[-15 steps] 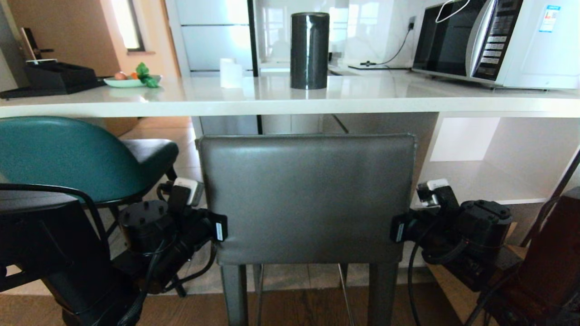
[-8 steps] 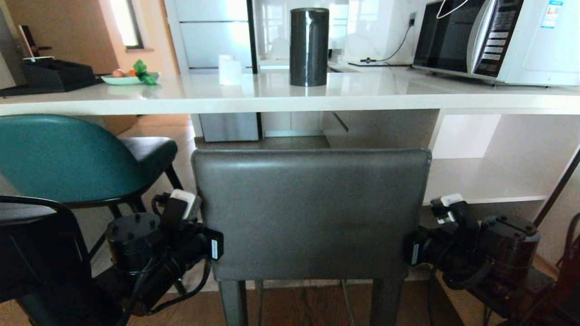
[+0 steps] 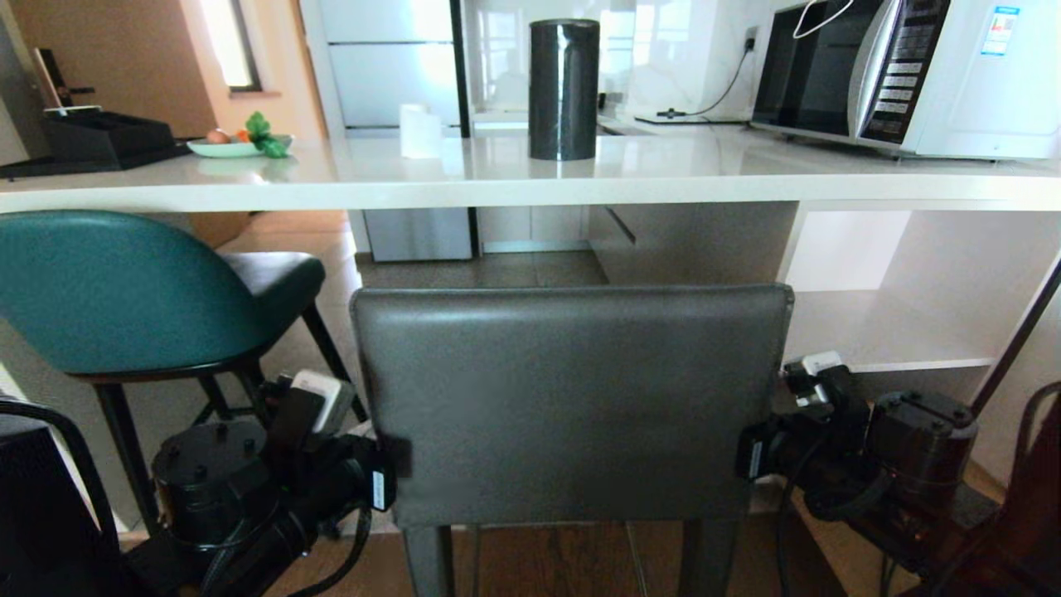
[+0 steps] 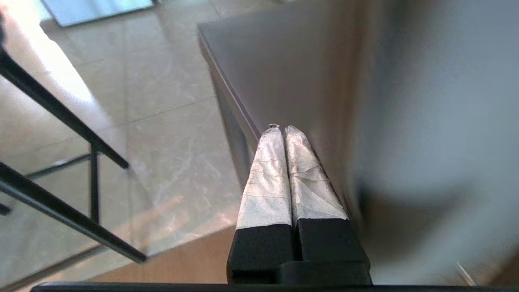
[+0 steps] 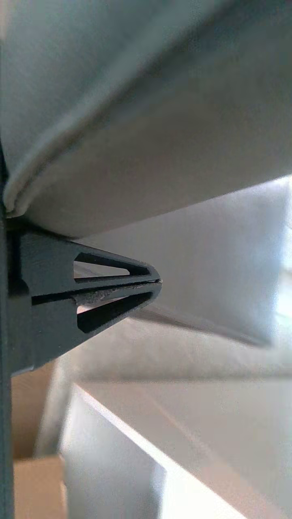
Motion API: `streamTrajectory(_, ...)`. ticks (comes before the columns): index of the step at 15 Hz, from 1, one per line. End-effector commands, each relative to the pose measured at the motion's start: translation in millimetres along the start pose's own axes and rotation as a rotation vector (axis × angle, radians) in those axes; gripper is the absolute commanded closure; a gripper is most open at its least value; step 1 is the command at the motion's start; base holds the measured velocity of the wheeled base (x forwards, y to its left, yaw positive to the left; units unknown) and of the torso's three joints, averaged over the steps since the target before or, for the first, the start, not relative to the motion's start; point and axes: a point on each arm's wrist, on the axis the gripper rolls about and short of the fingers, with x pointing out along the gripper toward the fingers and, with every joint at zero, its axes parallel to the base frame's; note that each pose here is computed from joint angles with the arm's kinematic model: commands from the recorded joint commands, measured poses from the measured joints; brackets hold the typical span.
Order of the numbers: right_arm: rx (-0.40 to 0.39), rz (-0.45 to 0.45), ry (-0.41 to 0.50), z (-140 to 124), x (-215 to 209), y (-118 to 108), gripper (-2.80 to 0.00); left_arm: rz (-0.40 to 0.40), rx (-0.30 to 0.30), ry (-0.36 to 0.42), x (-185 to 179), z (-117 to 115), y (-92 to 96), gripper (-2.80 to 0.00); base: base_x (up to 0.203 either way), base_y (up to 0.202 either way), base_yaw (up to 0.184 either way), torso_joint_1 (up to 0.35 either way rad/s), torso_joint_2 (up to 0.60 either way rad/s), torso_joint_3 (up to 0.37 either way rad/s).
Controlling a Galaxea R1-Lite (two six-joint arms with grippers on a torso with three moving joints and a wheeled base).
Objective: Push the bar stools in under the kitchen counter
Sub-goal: Push the gray chair back under the dining table
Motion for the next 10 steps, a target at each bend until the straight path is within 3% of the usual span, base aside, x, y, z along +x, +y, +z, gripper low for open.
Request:
streamTrajectory(1, -0.048, 0.005, 0.058, -19, 22, 2, 0.00, -0.038, -0.001, 0.013, -8, -2, -6.5, 0.00, 0.000, 0.000, 0.000, 0.000, 0.00, 0.000)
streamTrajectory(6, -0.078, 0.070, 0.023, -13, 27, 24, 0.00, -0.029, -0.017, 0.038, 1, -9, -6.4, 0.00, 0.000, 0.000, 0.000, 0.000, 0.00, 0.000)
streamTrajectory(10, -0.057, 0.010, 0.033, -8, 8, 7, 0.00, 0.135, -0.072, 0.039, 7, -10, 37.9, 0.00, 0.000, 0.000, 0.000, 0.000, 0.00, 0.000)
